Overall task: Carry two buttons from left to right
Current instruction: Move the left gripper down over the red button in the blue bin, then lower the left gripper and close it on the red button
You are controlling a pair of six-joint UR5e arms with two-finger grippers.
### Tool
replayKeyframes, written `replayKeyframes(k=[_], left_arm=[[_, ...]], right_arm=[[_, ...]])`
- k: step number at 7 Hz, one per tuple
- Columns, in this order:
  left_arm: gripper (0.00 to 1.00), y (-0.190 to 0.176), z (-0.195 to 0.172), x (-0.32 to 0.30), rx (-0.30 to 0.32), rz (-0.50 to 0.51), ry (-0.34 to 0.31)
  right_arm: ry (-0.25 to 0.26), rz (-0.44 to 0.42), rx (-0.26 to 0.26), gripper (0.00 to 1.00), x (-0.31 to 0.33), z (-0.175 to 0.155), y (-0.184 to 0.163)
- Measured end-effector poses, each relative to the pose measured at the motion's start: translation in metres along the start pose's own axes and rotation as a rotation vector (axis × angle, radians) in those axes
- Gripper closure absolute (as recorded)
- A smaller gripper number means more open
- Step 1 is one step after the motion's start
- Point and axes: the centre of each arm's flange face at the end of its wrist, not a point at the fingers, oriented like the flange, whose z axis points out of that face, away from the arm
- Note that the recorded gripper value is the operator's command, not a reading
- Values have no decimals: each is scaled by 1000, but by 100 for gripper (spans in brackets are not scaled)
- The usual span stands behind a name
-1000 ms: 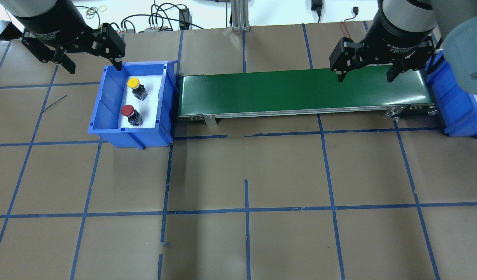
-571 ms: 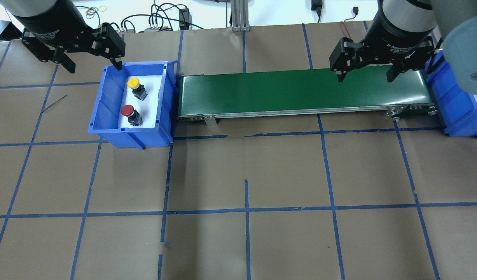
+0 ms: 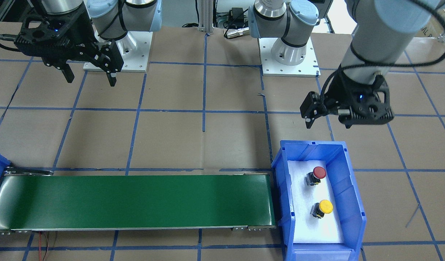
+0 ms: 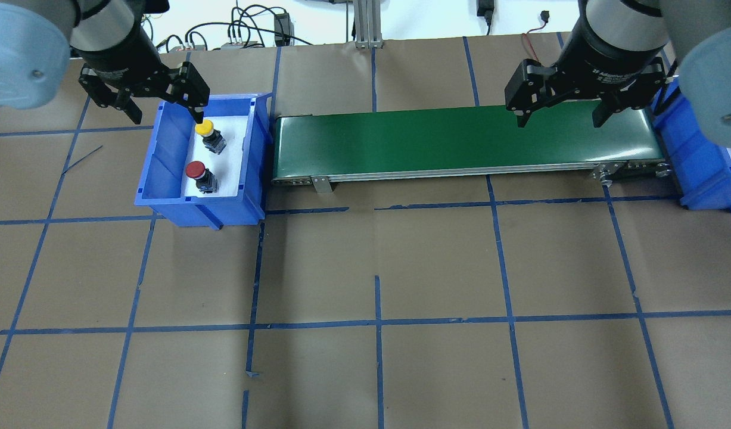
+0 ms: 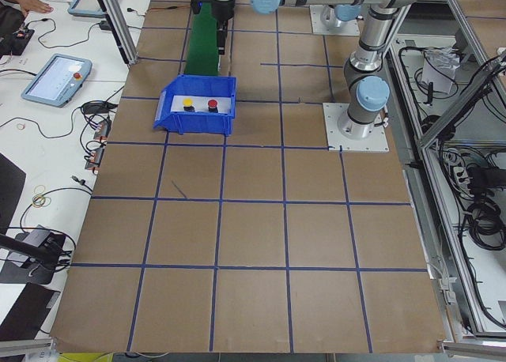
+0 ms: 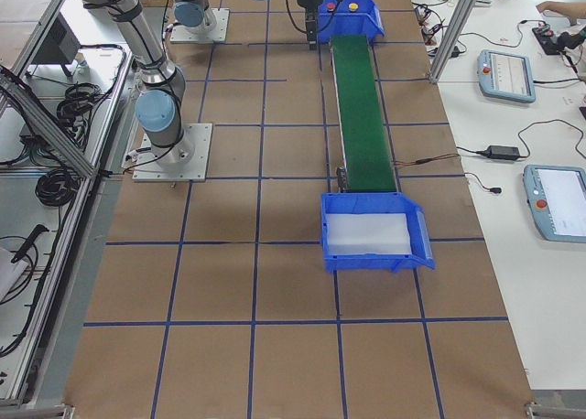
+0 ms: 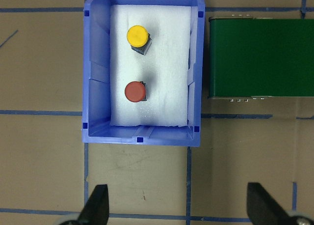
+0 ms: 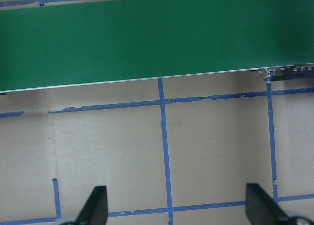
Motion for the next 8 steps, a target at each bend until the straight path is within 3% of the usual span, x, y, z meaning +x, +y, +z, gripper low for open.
replayKeyframes(k=[2,4,8], left_arm=[[0,-19,55,-25,-17,-25,17],[0,-30,100,-36,23,-24,38],[2,-22,134,-39,51,-20,40]], right_arm=[[0,0,0,0,0,0,0],[0,0,1,0,0,-1,0],[0,-1,0,0,-1,0,0]])
